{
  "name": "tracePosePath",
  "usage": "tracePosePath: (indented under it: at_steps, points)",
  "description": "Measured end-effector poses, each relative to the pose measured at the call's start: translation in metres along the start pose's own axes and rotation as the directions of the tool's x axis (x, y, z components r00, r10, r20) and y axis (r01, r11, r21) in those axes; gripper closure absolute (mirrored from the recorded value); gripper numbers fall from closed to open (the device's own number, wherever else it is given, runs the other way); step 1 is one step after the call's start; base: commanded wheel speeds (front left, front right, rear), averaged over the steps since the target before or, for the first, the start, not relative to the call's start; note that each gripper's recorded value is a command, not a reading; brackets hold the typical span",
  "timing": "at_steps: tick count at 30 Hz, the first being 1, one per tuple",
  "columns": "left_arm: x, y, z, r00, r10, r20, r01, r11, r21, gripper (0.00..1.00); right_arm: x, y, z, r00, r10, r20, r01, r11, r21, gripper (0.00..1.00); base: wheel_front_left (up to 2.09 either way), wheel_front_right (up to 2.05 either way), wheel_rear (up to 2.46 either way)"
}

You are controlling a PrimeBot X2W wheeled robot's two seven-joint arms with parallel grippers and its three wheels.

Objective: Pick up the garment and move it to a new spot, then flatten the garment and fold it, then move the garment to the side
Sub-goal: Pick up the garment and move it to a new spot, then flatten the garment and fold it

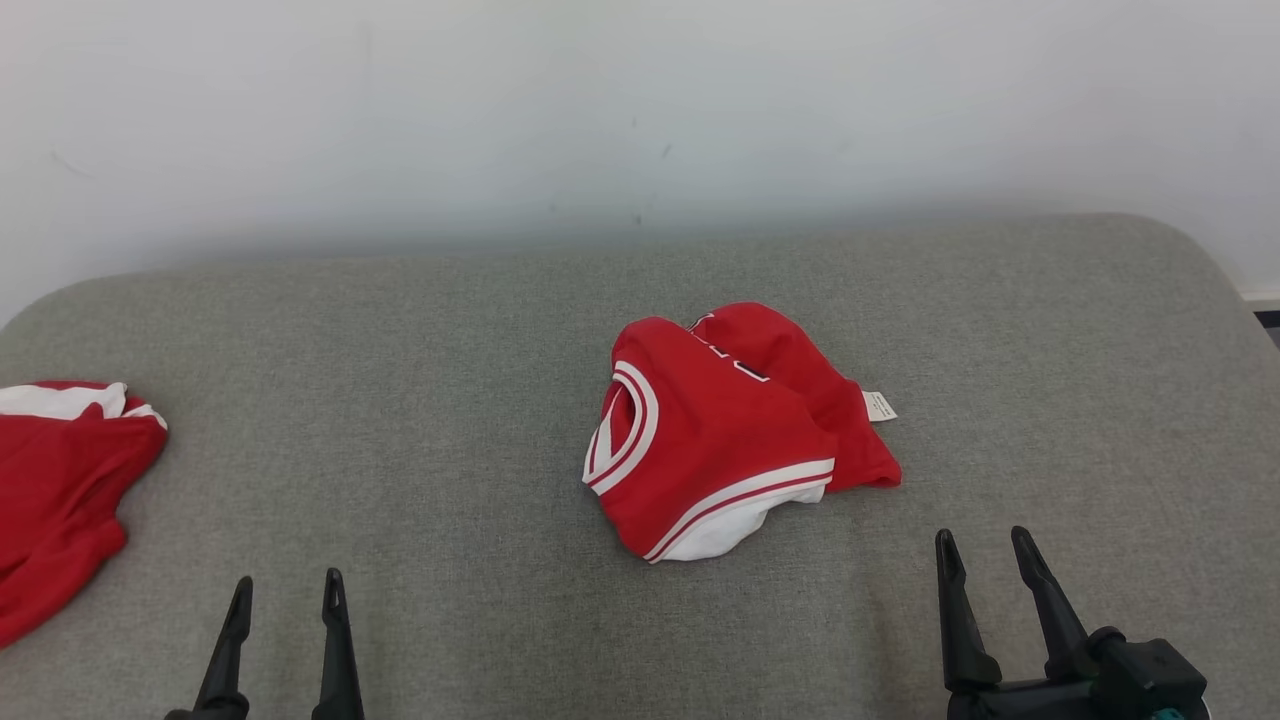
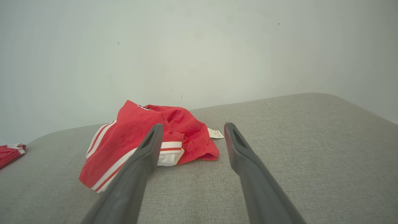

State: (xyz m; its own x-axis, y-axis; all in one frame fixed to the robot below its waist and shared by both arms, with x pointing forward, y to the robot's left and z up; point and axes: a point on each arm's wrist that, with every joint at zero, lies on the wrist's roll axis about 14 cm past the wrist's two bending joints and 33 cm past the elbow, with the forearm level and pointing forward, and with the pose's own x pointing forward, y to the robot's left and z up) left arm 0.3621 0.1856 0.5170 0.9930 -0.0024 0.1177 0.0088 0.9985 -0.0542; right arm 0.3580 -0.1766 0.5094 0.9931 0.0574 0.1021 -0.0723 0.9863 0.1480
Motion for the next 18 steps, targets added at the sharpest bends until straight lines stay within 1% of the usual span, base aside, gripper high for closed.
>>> tracePosePath:
  at_steps: [18]
  points:
    - [-0.005, 0.007, -0.014, 0.998, 0.038, -0.044, -0.038, 0.999, -0.014, 0.0, -0.01, -0.002, -0.016, 0.999, -0.01, -0.052, 0.01, 1.0, -0.002, 0.0, 0.0, 0.0, 0.0]
